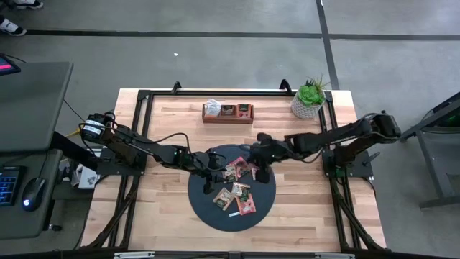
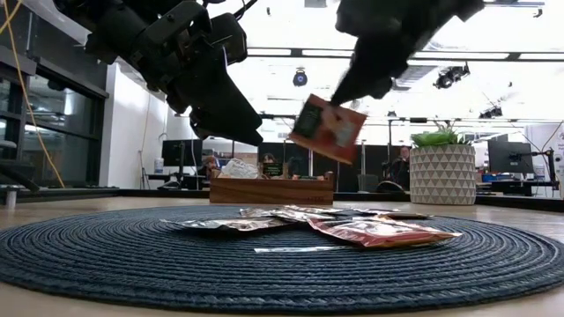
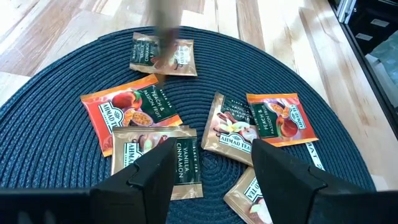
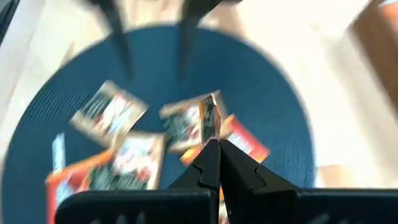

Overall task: Pick & Place Tea
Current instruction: Put the orange tea bag into the right section of the wooden organizer

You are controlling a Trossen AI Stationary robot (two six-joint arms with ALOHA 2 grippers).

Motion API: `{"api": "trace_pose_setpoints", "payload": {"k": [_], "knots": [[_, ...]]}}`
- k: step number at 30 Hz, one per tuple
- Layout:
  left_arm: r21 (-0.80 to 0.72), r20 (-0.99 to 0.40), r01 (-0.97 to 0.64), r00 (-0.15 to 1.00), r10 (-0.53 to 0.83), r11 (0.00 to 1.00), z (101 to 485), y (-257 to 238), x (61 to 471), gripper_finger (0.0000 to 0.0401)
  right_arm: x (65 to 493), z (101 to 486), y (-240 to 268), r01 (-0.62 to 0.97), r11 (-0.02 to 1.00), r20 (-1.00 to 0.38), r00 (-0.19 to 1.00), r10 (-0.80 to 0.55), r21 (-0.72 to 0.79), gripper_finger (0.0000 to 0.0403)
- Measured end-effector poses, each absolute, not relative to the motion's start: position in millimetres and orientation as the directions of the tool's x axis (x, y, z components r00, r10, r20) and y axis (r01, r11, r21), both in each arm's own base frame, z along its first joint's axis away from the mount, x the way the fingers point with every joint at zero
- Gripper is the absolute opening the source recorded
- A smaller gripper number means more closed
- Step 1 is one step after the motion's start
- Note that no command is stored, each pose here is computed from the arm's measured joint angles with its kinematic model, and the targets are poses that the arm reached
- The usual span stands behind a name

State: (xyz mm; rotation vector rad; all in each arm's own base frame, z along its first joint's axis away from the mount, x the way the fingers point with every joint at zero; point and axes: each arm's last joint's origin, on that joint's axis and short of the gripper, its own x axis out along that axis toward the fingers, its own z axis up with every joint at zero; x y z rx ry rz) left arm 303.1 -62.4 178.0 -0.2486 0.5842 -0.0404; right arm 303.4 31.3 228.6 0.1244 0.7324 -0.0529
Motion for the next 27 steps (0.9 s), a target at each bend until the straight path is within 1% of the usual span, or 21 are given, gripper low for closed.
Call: {"api": "trace_pose_setpoints", "payload": {"k": [5, 9, 13, 17, 23, 27], "knots": [[-0.247, -0.541, -0.028, 0.833, -0.114, 0.969, 178, -63, 303, 0.0206, 312, 237, 10, 0.182, 0.977, -0.578, 0.811, -0.088, 0.107, 0.0], [-0.247, -0.541, -0.027, 0.833, -0.115, 0.969, 178, -63, 303, 0.0206, 313, 239, -17, 0.283, 0.956, -0.536, 0.82, -0.198, 0.079, 0.0], [-0.246, -0.547, -0.028, 0.829, -0.115, 0.969, 177, -63, 303, 0.0206, 308, 225, -43, 0.343, 0.927, -0.416, 0.873, -0.255, 0.151, 0.0], [-0.252, -0.548, -0.019, 0.827, -0.126, 0.968, 177, -63, 303, 0.0206, 295, 211, -66, 0.371, 0.906, -0.302, 0.904, -0.302, 0.204, 0.0], [-0.238, -0.548, -0.008, 0.827, -0.128, 0.971, 177, -63, 303, 0.0206, 271, 200, -103, 0.46, 0.843, -0.165, 0.888, -0.429, 0.281, 0.0], [-0.23, -0.546, -0.019, 0.83, -0.113, 0.973, 177, -62, 303, 0.0206, 260, 196, -123, 0.499, 0.815, -0.156, 0.866, -0.475, 0.294, 0.0]]}}
